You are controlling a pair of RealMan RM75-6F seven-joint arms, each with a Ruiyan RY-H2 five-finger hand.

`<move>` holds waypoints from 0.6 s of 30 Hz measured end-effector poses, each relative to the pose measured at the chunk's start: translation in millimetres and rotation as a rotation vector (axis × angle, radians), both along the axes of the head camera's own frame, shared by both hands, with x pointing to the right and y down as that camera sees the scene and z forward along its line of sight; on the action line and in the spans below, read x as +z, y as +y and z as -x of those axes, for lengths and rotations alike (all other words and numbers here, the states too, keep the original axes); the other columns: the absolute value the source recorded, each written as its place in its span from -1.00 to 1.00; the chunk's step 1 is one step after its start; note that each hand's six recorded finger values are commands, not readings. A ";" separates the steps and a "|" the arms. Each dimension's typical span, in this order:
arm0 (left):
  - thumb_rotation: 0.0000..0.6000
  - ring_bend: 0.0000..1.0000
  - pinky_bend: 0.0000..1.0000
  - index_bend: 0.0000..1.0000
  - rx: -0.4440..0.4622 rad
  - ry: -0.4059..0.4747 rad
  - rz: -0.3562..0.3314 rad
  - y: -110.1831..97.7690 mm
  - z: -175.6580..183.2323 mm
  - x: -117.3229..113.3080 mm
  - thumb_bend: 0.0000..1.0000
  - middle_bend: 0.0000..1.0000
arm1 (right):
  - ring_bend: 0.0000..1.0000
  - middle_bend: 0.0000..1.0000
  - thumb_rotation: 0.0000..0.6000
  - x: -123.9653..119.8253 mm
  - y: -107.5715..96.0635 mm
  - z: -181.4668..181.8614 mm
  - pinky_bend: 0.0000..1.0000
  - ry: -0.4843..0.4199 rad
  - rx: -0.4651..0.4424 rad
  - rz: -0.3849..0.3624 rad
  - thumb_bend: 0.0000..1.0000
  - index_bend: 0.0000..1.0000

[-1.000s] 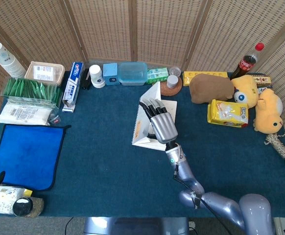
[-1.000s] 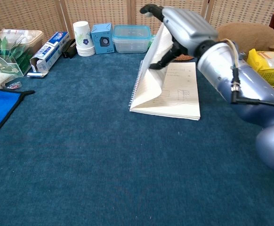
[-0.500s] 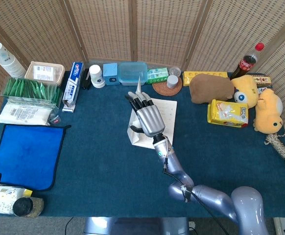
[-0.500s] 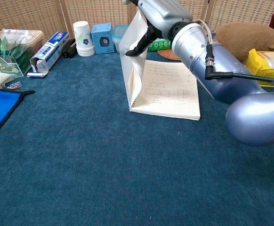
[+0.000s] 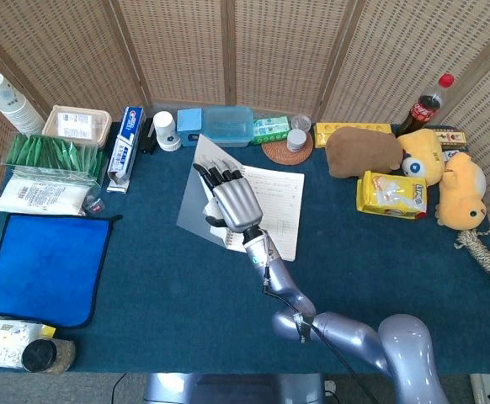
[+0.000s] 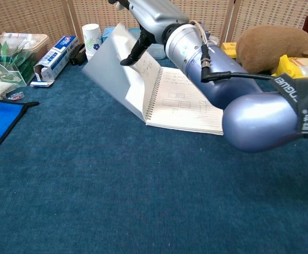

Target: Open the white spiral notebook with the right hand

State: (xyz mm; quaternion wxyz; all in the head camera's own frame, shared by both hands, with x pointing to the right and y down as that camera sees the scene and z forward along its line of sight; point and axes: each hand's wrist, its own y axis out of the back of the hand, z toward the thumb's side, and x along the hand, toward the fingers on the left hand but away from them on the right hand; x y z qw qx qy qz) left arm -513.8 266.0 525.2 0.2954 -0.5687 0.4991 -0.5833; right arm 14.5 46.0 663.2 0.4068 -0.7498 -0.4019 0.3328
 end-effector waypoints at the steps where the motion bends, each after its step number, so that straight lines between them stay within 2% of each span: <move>1: 1.00 -0.91 -1.00 -0.53 -0.001 -0.001 -0.001 0.5 0.8 -0.5 -0.42 -0.83 | -0.77 -0.70 1.00 1.7 0.8 2.2 -0.70 -0.002 0.002 0.009 -0.90 -0.85; 9: 1.00 -0.91 -1.00 -0.52 0.001 -0.002 0.001 1.1 1.6 -1.1 -0.42 -0.83 | -0.77 -0.70 1.00 -1.6 3.8 5.6 -0.70 -0.017 -0.011 0.007 -0.90 -0.86; 18: 1.00 -0.91 -1.00 -0.52 0.039 0.000 0.025 -4.3 -7.5 4.9 -0.42 -0.83 | -0.77 -0.70 1.00 -4.6 2.2 -30.9 -0.70 0.018 0.006 -0.007 -0.90 -0.88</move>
